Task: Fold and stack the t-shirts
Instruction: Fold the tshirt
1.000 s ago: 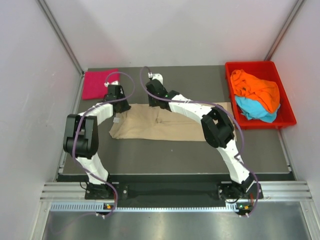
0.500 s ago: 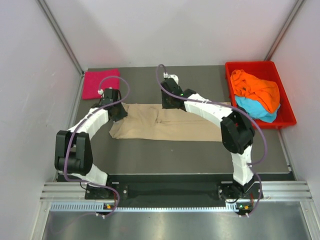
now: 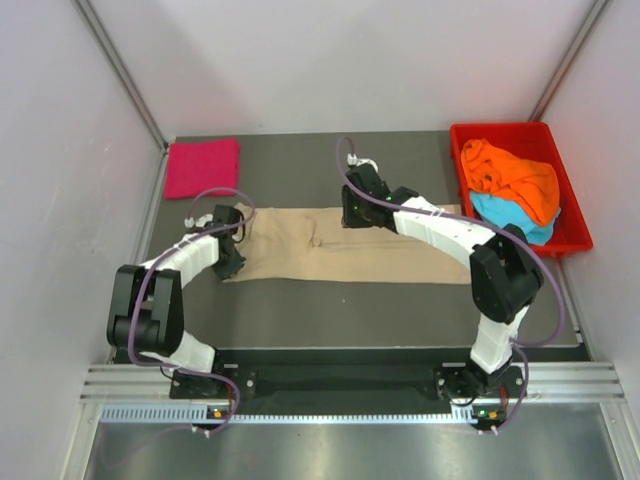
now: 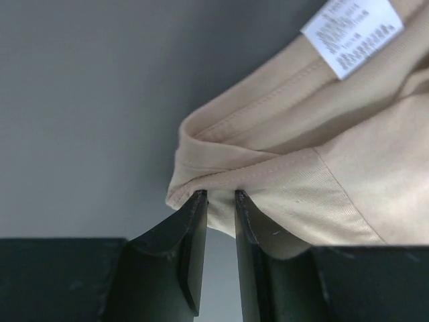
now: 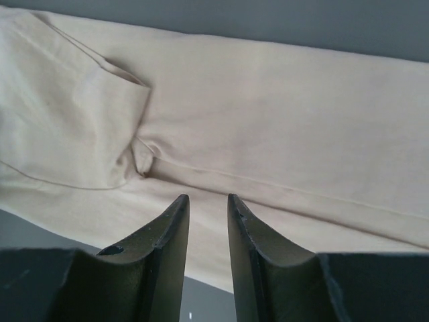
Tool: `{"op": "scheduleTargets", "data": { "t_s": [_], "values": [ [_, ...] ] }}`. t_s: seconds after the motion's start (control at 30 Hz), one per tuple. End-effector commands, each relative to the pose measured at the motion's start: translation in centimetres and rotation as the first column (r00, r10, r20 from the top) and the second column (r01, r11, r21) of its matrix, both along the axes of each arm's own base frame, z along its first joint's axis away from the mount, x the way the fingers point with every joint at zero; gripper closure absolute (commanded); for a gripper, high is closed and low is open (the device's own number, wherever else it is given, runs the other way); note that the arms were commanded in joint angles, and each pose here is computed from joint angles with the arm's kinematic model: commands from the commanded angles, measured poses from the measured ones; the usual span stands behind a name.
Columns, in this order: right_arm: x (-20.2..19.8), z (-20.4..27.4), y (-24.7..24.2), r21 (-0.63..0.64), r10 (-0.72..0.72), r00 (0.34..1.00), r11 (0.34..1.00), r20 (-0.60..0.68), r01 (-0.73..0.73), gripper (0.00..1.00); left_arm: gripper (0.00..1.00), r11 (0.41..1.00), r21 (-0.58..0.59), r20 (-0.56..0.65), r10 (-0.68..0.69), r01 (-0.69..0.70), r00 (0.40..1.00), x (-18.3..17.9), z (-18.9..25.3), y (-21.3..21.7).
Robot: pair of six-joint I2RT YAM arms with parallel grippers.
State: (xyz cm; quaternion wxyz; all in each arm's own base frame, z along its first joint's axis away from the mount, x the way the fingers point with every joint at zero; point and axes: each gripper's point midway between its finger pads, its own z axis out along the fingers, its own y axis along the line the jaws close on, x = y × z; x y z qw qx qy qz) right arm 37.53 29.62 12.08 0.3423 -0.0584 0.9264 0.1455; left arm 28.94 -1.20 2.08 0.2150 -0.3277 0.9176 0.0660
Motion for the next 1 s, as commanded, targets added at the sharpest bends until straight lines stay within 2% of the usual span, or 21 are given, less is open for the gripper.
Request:
{"op": "scheduleTargets", "data": {
  "t_s": [0.0,0.13,0.17,0.3,0.33,0.37,0.43,0.47,0.63,0.73,0.83,0.9,0.97],
  "values": [
    [0.6,4.8,-0.9,0.092,-0.013,0.995,0.996,0.101,0.004,0.7,0.71,0.985,0.109,-0.007,0.133,-0.131,0.991,-2.1,0.7,2.7],
    [0.3,5.1,-1.9,0.088,-0.016,0.994,0.996,0.11,0.006,0.68,0.7,0.976,0.1,0.032,0.189,-0.192,0.981,-2.4,2.4,3.1],
    [0.1,4.8,-2.3,0.082,-0.016,0.994,0.997,0.104,0.008,0.67,0.69,0.974,0.1,0.08,0.196,-0.204,0.977,-1.9,3.8,3.4],
    [-0.1,4.3,-4.1,0.093,-0.051,0.995,0.995,0.085,0.044,0.66,0.61,0.973,0.08,0.17,0.199,-0.215,0.965,-1.2,6.3,3.5],
    [-0.2,4.3,-4.4,0.094,-0.058,0.995,0.994,0.082,0.05,0.66,0.59,0.977,0.056,0.173,0.196,-0.208,0.965,-1.2,6.3,3.1],
    [-0.3,4.0,-4.7,0.093,-0.061,0.995,0.994,0.078,0.054,0.65,0.57,0.986,-0.027,0.184,0.168,-0.165,0.969,-0.7,6.1,1.6],
    [-0.2,4.5,-5.4,0.108,-0.069,0.994,0.992,0.081,0.06,0.65,0.56,0.993,-0.109,0.209,0.067,-0.045,0.976,0.0,5.4,-0.5],
    [-0.3,4.7,-5.6,0.11,-0.067,0.994,0.992,0.083,0.057,0.64,0.54,0.99,-0.137,0.224,0.064,-0.033,0.973,-0.2,4.4,-1.0],
    [-0.4,5.2,-6.6,0.11,-0.067,0.993,0.992,0.098,0.056,0.63,0.5,0.983,-0.142,0.198,0.145,-0.118,0.97,-1.4,2.0,-0.3],
    [-0.1,4.3,-6.8,0.083,-0.052,0.995,0.996,0.09,0.045,0.62,0.53,0.983,-0.093,0.159,0.173,-0.16,0.972,-1.9,1.0,0.7],
    [0.4,3.1,-6.4,0.066,-0.008,0.998,0.998,0.066,0.004,0.61,0.6,0.978,-0.024,0.122,0.211,-0.21,0.97,-2.4,-0.3,2.0],
    [0.3,2.0,-6.6,0.038,0.003,0.999,0.999,0.036,-0.004,0.61,0.74,0.971,-0.001,0.1,0.237,-0.238,0.966,-2.6,-0.7,2.9],
    [-0.1,1.8,-6.8,0.03,0.016,0.999,0.999,0.032,-0.017,0.61,0.82,0.968,0.024,0.074,0.249,-0.251,0.966,-2.7,-1.0,3.6]
  ]
}}
